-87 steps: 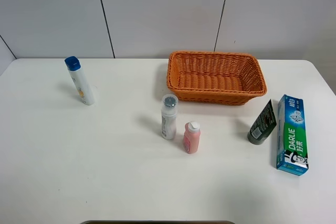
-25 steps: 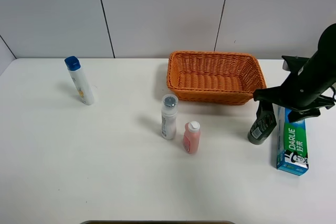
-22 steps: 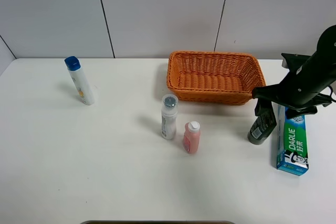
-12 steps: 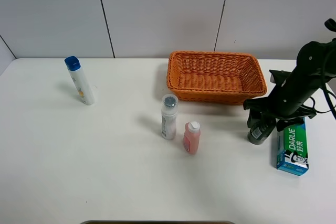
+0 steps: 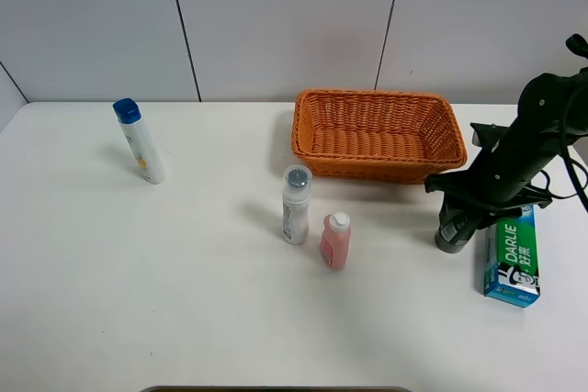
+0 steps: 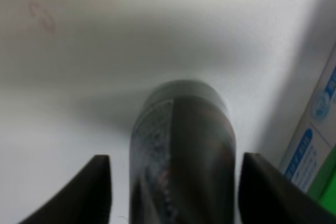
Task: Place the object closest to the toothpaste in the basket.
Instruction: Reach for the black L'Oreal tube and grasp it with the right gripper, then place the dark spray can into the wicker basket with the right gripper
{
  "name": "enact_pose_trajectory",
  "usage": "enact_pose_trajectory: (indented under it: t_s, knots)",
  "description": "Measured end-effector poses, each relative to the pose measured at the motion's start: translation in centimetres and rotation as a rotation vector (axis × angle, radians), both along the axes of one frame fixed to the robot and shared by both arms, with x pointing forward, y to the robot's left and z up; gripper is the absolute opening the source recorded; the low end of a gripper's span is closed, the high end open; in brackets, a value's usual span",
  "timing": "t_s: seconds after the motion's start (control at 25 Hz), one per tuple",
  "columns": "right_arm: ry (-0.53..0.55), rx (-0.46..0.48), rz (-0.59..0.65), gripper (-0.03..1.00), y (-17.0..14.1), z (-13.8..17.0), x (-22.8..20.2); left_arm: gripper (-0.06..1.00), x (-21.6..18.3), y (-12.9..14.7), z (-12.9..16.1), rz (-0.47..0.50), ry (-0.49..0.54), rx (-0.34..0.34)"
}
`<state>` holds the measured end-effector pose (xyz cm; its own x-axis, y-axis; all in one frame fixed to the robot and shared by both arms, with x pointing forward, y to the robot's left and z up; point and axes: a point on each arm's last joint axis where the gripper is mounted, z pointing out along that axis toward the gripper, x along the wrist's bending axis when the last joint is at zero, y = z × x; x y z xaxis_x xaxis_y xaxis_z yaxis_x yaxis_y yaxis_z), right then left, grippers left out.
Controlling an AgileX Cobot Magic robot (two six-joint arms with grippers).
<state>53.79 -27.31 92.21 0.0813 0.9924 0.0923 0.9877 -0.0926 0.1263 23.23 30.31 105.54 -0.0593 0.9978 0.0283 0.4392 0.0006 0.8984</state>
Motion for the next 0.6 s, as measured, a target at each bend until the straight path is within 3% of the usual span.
enact_pose_trajectory:
  t_s: [0.28, 0.6]
  knots:
    - [0.0, -0.003, 0.0, 0.39, -0.07, 0.0, 0.0, 0.94, 0.0, 0.0, 0.0, 0.0, 0.0, 0.0]
    - [0.0, -0.003, 0.0, 0.38, -0.07, 0.0, 0.0, 0.94, 0.0, 0.0, 0.0, 0.0, 0.0, 0.0]
